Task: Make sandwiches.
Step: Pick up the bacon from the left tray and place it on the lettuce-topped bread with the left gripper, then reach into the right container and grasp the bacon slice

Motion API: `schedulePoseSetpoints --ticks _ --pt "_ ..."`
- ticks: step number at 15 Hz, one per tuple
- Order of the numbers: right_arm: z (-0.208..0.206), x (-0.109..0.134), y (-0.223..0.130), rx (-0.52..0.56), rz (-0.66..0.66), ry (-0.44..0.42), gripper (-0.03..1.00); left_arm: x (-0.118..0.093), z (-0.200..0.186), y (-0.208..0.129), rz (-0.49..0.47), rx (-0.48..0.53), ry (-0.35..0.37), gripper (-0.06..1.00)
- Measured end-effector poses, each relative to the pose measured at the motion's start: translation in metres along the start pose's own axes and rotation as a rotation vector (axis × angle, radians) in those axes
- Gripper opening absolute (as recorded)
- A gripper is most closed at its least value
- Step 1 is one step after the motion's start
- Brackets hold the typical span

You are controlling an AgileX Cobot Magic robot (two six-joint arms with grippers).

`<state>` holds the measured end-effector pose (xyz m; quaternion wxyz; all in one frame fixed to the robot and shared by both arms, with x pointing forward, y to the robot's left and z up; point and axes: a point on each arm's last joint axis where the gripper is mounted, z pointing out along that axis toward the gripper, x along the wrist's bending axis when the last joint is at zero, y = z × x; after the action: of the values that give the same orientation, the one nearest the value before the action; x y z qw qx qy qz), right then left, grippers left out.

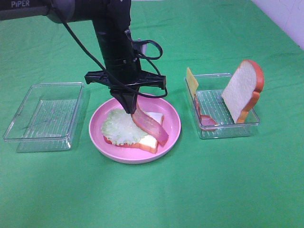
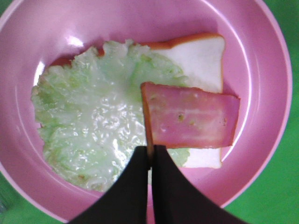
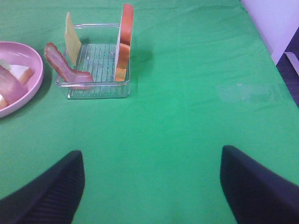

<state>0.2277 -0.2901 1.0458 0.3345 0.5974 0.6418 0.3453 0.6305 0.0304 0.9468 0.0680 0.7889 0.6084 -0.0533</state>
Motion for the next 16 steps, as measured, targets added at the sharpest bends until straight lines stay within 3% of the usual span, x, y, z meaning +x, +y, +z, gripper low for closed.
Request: schedulePoseSetpoints --ticks 2,6,11,16 --pt "0.0 0.0 0.0 0.0 0.0 0.0 0.75 0.004 -0.001 0.001 -0.019 -0.017 0.049 0.11" --pt "0.0 0.0 0.0 0.0 0.0 0.0 0.75 0.011 -0.017 0.003 -0.023 -0.068 0.104 0.59" --pt "0.0 0.0 0.0 0.0 0.0 0.0 0.75 0.01 -0.069 -0.003 0.015 -0.186 0.116 0.66" --pt "0.0 0.0 0.0 0.0 0.0 0.0 0.75 0.007 -0.199 -0.046 0.058 -0.465 0.061 0.65"
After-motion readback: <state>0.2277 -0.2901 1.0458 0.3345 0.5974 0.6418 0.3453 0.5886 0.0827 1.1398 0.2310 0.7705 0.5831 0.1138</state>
